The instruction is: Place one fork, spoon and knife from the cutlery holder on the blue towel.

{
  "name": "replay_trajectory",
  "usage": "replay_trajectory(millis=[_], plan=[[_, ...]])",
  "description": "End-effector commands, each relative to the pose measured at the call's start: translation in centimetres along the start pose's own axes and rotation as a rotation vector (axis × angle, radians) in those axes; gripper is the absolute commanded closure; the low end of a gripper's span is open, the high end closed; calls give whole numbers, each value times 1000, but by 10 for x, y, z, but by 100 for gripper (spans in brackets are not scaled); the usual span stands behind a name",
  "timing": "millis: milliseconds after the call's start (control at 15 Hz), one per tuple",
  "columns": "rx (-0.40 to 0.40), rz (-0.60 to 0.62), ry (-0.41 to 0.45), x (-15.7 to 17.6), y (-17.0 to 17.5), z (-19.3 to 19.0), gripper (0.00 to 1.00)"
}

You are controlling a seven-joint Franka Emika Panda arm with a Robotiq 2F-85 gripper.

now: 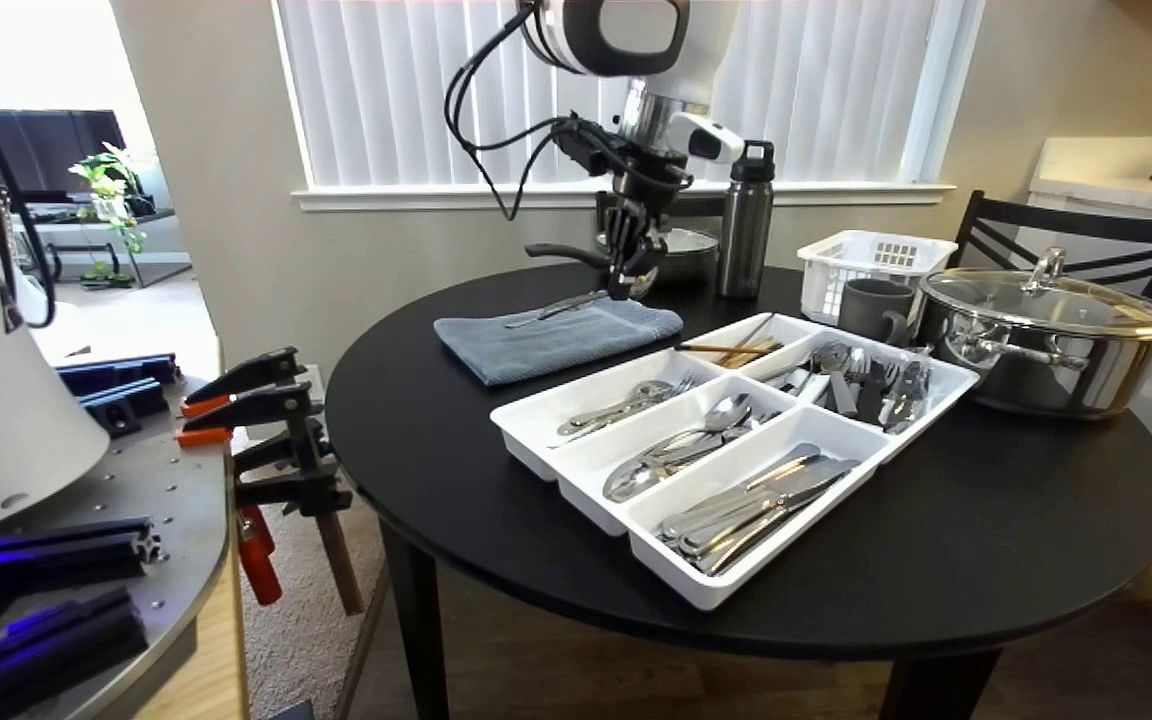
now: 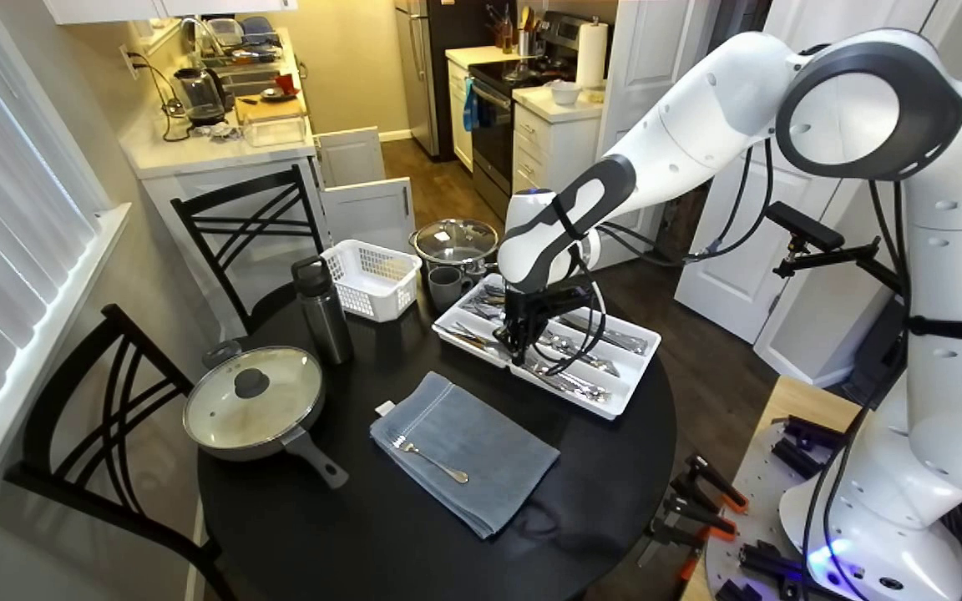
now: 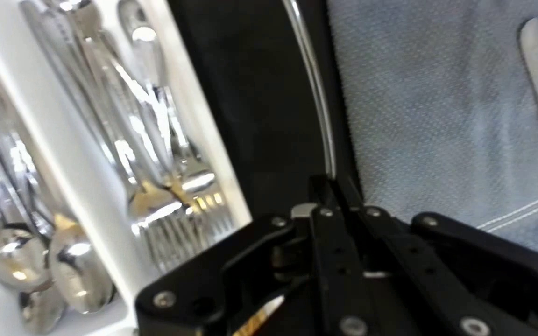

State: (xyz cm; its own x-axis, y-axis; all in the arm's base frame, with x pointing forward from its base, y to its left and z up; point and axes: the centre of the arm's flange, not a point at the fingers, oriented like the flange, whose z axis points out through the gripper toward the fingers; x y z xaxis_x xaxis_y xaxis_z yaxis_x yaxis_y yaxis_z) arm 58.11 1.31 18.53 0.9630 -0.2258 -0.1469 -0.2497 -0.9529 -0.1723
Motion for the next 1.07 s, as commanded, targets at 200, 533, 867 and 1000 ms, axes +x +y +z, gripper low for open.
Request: replay_trajectory(millis=[200, 533, 867, 1000], plan=[[96, -85, -40, 4, -65, 37, 99], [166, -91, -56, 26, -89, 71, 99], [225, -69, -68, 38, -98, 92, 99], [239, -68, -71, 40, -102, 96, 99]])
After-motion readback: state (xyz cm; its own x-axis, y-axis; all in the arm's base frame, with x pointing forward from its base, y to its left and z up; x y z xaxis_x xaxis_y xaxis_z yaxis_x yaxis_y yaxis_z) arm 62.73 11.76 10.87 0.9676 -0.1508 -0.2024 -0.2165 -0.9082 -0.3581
